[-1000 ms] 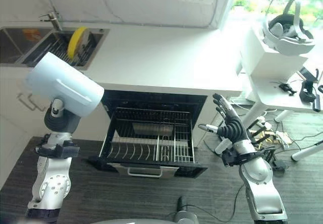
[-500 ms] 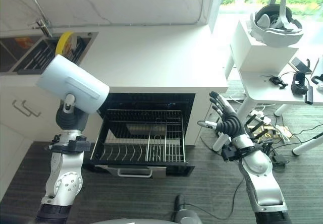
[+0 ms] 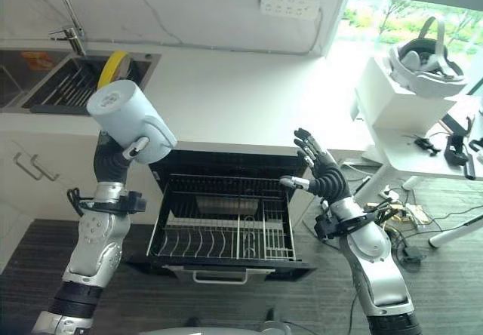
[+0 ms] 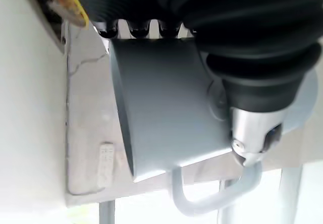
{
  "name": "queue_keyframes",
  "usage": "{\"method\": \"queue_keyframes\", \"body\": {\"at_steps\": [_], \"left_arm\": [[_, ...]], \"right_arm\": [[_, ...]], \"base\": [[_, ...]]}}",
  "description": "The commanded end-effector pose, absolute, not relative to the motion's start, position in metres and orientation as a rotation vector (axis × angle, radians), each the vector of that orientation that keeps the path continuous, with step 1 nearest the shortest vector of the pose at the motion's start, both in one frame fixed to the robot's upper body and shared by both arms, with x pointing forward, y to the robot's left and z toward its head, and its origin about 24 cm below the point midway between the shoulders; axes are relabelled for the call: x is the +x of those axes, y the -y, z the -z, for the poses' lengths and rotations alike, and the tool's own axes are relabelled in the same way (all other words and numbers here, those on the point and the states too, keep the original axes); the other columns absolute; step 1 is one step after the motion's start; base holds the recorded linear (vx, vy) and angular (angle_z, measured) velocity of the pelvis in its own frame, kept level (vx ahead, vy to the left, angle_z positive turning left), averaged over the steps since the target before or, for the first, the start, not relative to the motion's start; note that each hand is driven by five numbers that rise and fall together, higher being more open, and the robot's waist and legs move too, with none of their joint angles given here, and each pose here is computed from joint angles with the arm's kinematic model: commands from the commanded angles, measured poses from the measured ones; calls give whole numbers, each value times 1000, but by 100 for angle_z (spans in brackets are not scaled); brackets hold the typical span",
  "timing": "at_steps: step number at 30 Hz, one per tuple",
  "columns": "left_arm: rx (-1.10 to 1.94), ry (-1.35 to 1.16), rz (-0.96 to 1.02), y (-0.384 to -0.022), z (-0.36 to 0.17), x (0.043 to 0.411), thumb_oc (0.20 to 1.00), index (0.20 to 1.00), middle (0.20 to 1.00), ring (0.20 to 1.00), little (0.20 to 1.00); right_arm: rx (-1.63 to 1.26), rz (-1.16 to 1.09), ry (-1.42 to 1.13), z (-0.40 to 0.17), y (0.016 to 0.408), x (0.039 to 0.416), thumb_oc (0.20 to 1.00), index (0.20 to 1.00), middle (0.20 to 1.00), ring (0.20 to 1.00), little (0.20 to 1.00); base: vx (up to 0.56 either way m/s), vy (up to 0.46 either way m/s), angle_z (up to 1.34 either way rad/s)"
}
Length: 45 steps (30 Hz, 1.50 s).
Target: Place the dishes in the dishwasher.
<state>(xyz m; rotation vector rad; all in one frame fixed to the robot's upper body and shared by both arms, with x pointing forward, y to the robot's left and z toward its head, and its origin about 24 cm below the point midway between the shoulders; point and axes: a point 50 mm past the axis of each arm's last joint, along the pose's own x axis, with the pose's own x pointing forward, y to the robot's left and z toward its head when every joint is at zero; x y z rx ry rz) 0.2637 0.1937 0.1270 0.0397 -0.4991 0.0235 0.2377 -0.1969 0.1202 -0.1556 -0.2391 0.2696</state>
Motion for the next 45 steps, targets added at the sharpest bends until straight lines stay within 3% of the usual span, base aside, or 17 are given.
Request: {"method": "queue_keyframes", "body": {"at_steps": [1, 23, 45], "left_arm": [[192, 713, 11, -182, -157, 261, 200, 200, 200, 200, 200], [430, 659, -7, -146, -135, 283, 200, 200, 200, 200, 200], [484, 768, 123, -110, -141, 276, 200, 200, 200, 200, 200]], "right_arm": [[-151, -314, 397, -145, 193, 242, 1000, 1000, 1000, 1000, 1000], [104, -634, 540, -190, 123, 259, 1000, 1000, 1000, 1000, 1000], [54, -567, 536, -192, 91, 266, 1000, 1000, 1000, 1000, 1000]], "base": [[0, 0, 0], [13, -67, 0], [0, 0, 0]]}}
